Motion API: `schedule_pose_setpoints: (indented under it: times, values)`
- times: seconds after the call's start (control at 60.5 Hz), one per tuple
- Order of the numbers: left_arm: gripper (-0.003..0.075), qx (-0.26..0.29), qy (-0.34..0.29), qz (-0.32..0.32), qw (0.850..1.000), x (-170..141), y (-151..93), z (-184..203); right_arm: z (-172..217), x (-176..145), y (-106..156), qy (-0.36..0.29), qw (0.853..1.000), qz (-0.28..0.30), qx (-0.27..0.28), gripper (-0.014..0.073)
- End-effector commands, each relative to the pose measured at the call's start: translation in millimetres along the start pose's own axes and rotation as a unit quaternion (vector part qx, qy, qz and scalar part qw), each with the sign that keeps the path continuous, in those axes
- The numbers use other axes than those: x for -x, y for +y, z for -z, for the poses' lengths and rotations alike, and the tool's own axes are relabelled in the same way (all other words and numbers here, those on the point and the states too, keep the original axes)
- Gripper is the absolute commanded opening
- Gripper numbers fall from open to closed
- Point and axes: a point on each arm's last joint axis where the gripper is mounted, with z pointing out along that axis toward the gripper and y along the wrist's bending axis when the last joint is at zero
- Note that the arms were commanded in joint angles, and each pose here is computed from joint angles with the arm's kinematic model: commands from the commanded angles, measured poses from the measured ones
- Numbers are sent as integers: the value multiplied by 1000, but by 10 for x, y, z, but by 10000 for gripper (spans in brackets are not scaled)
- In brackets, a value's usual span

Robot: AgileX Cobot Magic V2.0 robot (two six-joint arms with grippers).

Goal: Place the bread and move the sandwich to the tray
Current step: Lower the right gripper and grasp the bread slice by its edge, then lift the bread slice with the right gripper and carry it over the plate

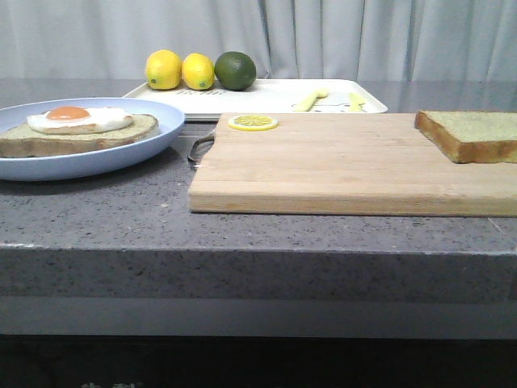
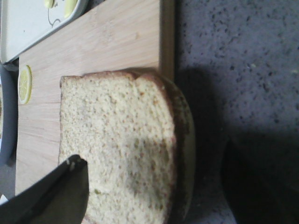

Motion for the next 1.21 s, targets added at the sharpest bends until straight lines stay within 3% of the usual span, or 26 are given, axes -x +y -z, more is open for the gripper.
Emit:
schedule_pose_setpoints:
  times: [0.0,0.132,0.364,0.48,0.612,0.843,1.191]
  values:
    - [441,-1,-48,5,999,159,-5,25,70,77,201,-20,998,26,55,591]
    - [441,-1,-48,5,999,159,-5,25,45,77,183,-15,997,23,66,528]
    - [441,-1,-48,5,999,159,-5,25,46,75,184,-15,997,25,67,195]
    - [441,-1,-48,5,999,159,-5,25,54,72,203,-10,997,27,73,110]
    - [441,-1,-48,5,999,159,-5,25,71,63,241,-4,996,29,87,65]
    - [441,-1,-48,5,999,159,-5,25,154,64,376,-21,994,44,93,64]
    - [441,-1,-48,5,999,159,-5,25,367,41,1061,-97,977,99,162,64]
